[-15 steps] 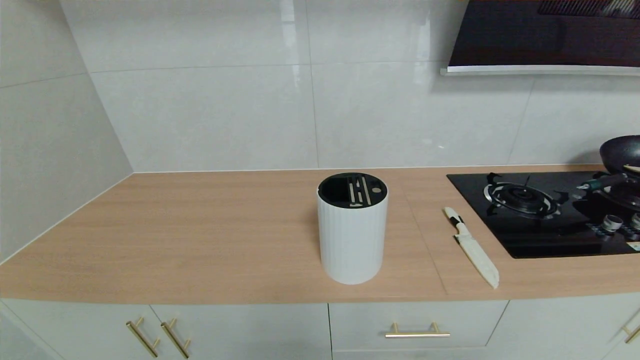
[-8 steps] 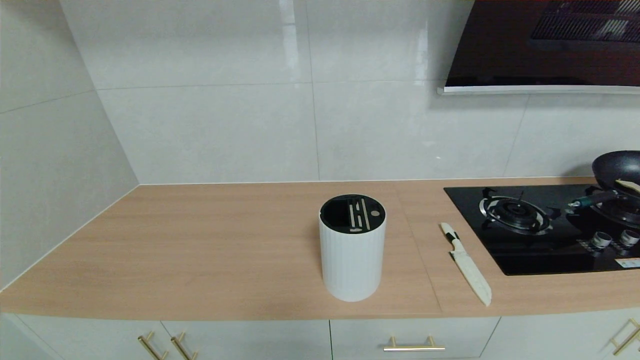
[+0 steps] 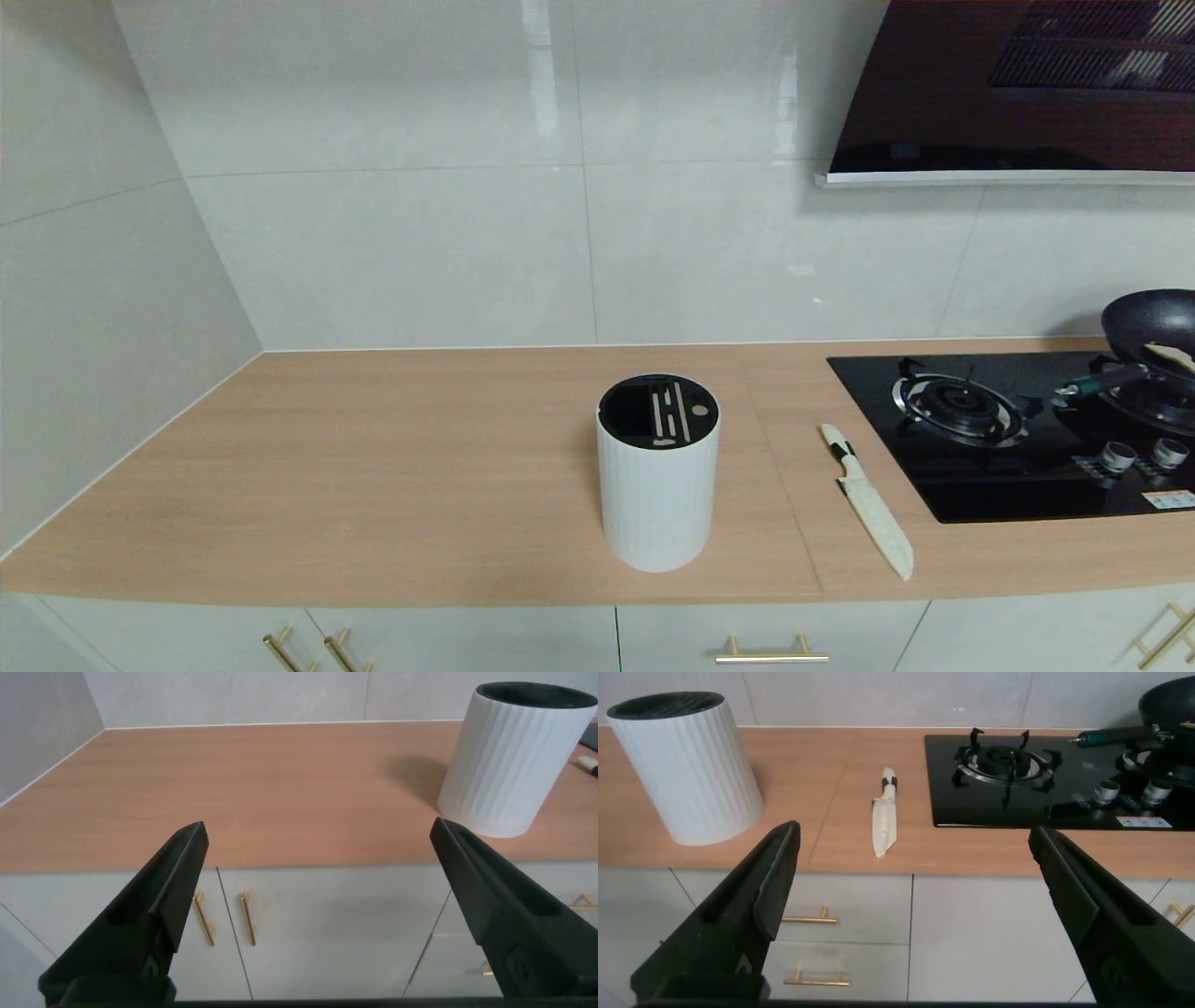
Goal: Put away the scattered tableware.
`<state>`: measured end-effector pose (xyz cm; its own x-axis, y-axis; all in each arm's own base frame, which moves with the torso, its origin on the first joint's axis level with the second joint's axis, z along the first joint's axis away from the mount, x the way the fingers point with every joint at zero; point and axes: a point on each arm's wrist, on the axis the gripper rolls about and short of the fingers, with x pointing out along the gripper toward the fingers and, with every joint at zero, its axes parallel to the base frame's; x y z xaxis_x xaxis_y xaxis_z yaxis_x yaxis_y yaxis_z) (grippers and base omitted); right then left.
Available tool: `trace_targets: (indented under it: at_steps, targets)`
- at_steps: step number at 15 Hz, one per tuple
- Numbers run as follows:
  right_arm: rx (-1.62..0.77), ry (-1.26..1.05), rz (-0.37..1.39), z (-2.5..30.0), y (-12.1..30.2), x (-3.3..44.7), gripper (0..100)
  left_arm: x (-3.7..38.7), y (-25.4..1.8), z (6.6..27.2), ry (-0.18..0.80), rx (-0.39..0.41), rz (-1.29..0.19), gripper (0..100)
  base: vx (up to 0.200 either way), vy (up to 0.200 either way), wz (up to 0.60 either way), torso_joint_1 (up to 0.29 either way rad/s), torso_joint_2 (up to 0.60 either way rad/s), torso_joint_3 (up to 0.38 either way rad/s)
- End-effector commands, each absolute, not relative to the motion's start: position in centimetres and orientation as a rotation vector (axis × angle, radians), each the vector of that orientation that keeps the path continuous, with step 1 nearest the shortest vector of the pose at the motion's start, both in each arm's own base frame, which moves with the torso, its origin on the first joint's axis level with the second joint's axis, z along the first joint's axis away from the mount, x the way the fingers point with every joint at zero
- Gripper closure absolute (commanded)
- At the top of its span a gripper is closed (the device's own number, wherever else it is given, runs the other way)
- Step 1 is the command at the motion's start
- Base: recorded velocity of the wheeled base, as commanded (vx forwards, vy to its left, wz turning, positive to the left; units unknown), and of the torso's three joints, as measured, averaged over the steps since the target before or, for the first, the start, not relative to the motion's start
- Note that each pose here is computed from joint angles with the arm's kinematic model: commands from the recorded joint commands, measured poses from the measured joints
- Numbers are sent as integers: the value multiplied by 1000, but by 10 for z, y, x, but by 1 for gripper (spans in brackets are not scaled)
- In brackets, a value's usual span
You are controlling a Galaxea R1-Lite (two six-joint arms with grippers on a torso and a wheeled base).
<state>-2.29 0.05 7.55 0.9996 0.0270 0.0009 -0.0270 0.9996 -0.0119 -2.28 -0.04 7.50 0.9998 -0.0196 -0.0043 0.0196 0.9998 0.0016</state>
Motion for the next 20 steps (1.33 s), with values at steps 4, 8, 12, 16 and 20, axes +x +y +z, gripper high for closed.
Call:
trace_targets:
  at_steps: [4, 8, 12, 16, 20]
  targets:
    - [-26, 1, 29, 76, 1, -23, 0, -23, 0, 75, 5, 1, -20, 0, 0, 0, 0, 0, 0, 0]
    - [-28, -102, 66, 145, 1, -32, 0, -23, 0, 75, 5, 1, -20, 0, 0, 0, 0, 0, 0, 0]
    - [-24, 73, 144, 211, 3, 21, 0, -23, 0, 75, 5, 1, -20, 0, 0, 0, 0, 0, 0, 0]
    - [-8, 263, 206, 244, 13, 121, 0, -23, 0, 75, 5, 1, -20, 0, 0, 0, 0, 0, 0, 0]
    - [-23, 488, 258, 207, 33, 210, 0, -23, 0, 75, 5, 1, -20, 0, 0, 0, 0, 0, 0, 0]
